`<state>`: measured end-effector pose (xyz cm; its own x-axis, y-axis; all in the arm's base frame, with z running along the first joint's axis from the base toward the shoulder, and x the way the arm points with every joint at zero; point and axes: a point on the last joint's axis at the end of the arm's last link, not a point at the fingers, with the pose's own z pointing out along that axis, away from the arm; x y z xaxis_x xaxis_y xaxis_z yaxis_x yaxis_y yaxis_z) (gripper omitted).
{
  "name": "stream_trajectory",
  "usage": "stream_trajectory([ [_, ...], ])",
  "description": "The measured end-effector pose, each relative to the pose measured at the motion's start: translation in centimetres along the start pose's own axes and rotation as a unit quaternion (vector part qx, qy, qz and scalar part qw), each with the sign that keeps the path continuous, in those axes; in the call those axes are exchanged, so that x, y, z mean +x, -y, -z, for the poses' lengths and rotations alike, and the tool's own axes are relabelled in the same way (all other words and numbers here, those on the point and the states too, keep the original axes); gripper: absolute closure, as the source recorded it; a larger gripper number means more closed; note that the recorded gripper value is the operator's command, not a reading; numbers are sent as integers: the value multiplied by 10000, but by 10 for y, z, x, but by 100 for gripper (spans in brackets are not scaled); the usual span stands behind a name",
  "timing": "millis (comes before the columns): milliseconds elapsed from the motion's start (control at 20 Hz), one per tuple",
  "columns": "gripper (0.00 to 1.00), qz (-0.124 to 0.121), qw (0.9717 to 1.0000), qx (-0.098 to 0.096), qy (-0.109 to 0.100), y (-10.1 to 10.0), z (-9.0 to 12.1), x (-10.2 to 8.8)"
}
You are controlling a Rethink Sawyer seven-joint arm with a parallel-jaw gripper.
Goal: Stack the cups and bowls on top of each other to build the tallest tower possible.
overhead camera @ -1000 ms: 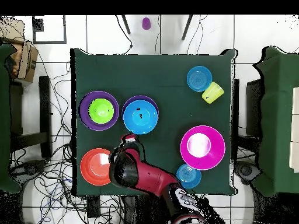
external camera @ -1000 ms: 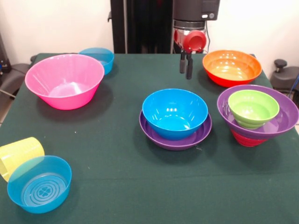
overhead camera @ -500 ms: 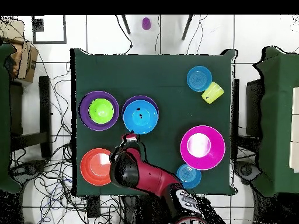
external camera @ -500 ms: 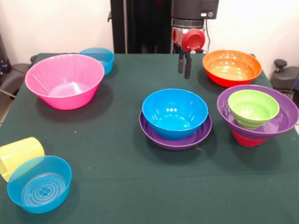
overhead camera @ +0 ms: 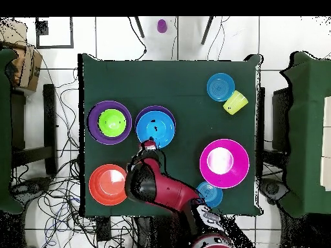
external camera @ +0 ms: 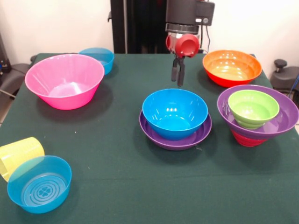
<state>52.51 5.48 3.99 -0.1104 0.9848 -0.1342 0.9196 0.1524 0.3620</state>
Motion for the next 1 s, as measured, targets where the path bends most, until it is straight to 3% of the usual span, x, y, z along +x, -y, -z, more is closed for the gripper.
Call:
stream_trajectory([
  [350,0,-29,9994,-275,184,-11,-24,-7],
  [1000,0,62,9997,-231,106,-3,-61,-8],
])
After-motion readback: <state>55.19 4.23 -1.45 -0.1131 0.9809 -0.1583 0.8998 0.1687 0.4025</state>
